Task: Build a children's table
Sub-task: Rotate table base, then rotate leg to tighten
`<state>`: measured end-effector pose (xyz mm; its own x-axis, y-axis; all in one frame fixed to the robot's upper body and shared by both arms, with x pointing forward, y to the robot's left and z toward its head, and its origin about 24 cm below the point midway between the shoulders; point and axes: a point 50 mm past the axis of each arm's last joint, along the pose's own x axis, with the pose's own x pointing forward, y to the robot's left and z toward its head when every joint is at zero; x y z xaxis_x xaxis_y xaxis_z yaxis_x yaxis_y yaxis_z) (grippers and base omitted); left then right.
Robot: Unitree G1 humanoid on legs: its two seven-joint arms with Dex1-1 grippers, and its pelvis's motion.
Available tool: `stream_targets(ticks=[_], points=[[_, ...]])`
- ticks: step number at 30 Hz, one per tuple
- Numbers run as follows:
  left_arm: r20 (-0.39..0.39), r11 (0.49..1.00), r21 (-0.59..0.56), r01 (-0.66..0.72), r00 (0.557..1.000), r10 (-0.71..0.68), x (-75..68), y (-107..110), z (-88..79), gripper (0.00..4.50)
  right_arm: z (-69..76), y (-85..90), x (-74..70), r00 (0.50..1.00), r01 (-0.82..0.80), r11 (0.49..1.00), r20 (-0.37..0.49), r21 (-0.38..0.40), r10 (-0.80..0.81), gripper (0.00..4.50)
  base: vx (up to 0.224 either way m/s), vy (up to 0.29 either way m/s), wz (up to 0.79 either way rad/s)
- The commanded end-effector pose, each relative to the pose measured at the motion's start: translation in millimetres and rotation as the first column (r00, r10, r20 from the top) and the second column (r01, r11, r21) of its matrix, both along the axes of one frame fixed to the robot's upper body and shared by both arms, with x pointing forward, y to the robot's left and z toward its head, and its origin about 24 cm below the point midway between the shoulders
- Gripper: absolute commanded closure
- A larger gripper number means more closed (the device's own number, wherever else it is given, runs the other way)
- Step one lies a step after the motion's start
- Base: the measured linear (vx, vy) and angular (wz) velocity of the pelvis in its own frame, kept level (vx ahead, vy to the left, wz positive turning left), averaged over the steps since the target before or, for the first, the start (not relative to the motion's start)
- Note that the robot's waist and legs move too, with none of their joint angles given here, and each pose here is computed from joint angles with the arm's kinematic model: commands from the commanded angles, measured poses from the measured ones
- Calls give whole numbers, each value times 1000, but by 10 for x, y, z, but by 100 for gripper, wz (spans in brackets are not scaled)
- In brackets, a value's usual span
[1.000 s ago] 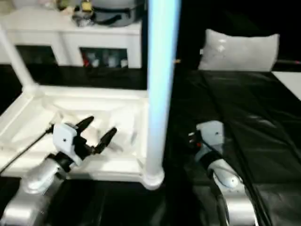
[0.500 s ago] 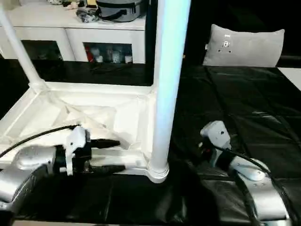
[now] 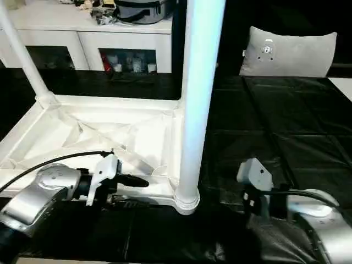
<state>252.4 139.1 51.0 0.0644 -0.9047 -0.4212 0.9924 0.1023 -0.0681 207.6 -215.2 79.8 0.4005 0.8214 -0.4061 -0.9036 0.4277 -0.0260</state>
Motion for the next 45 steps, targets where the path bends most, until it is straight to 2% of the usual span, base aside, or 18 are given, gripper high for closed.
stream_targets(ticks=[1,5,15,16,23,24,29,34,36,37,38,41,45], points=[[19,1000,11,11,1000,-12,55,-14,21,199,68,5,-11,1000,-29,1000,-2,2,29,0,0,0,0],[29,1000,26,11,1000,-12,125,-11,19,240,132,-7,-3,999,-39,999,8,-3,39,0,0,0,0],[38,998,57,10,999,-12,195,44,-37,327,130,39,-22,999,-51,999,3,0,51,0,0,0,0],[34,998,61,13,999,-16,199,57,-47,345,125,53,-20,999,-51,999,3,5,50,0,0,0,0],[21,996,81,31,999,-33,218,86,-70,390,118,95,-6,998,-59,998,-2,29,59,0,0,0,0],[18,996,81,33,999,-34,217,86,-72,411,117,97,-4,998,-59,998,-2,29,59,0,0,0,0],[-21,993,106,46,999,-44,204,88,-129,447,111,118,25,998,-66,997,1,37,66,0,0,0,0],[-58,980,196,-18,998,30,238,138,-227,447,116,125,61,998,-62,997,13,42,62,0,0,0,0],[-55,969,220,-117,990,132,315,138,-259,447,125,108,106,999,-37,999,35,37,36,0,0,0,0],[-55,969,220,-117,990,132,315,138,-259,447,125,108,106,999,-37,999,35,37,36,0,0,0,0],[-51,959,216,-186,978,201,368,126,-262,447,125,97,153,999,-5,999,52,33,3,0,0,0,0],[-45,939,211,-273,957,288,433,103,-261,447,125,84,221,996,32,999,77,24,-34,0,0,0,0],[-34,925,181,-333,938,345,483,19,-221,447,131,53,327,993,66,998,95,15,-67,0,0,0,0]])
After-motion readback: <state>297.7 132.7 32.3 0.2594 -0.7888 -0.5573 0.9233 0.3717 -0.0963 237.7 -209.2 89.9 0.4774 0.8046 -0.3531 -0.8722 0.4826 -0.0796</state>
